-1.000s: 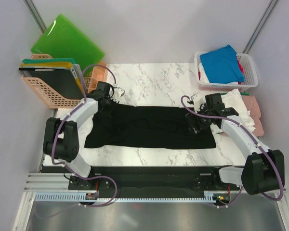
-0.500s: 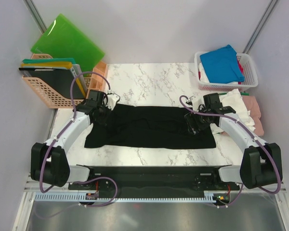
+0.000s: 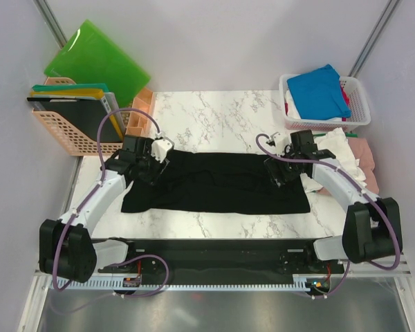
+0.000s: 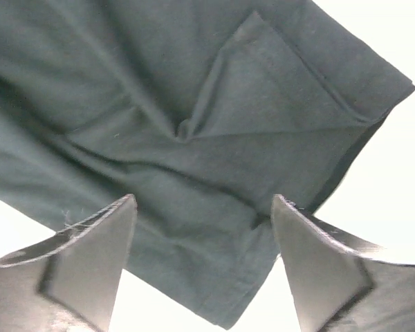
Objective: Fold and stack the t-shirts
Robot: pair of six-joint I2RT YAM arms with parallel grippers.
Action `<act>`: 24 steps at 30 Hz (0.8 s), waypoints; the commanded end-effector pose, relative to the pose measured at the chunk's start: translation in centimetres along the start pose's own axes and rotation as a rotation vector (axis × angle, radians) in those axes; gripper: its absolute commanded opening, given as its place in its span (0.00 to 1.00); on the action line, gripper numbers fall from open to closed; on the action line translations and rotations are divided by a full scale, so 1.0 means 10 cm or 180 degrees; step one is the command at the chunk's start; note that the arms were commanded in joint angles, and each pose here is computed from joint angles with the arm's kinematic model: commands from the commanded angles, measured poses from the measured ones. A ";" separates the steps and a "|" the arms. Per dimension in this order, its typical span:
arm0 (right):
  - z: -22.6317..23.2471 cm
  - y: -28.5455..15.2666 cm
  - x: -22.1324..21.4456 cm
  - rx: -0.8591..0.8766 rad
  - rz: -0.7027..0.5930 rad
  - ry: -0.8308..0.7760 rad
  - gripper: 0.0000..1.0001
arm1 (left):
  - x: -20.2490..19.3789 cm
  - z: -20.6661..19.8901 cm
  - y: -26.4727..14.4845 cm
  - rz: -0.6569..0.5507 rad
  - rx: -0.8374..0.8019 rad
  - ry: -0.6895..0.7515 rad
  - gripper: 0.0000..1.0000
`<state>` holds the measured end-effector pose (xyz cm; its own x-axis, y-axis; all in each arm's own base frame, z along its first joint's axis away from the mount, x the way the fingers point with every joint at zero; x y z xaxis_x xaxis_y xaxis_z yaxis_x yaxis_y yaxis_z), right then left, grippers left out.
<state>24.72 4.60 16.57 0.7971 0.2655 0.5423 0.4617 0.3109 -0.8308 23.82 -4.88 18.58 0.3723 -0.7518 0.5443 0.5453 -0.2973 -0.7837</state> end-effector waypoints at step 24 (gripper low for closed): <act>-0.33 1.11 0.93 -0.0025 0.0061 0.0398 0.54 | 0.06 0.13 0.42 -0.0071 -0.0231 0.0122 0.56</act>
<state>37.74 7.06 11.78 0.8536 0.1721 0.4917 0.4383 0.2732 -0.8563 25.98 -5.53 15.02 0.3918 -0.7610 0.5172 0.4575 -0.3266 -0.8271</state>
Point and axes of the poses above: each gripper's point midway between its finger pads, its own y axis out along the fingers, its own z axis along the line the jaws close on, x = y × z, the point moved 10 cm from there along -y, back along the fingers, and after that the axes turned 14 degrees about y, right-handed, at the moved point
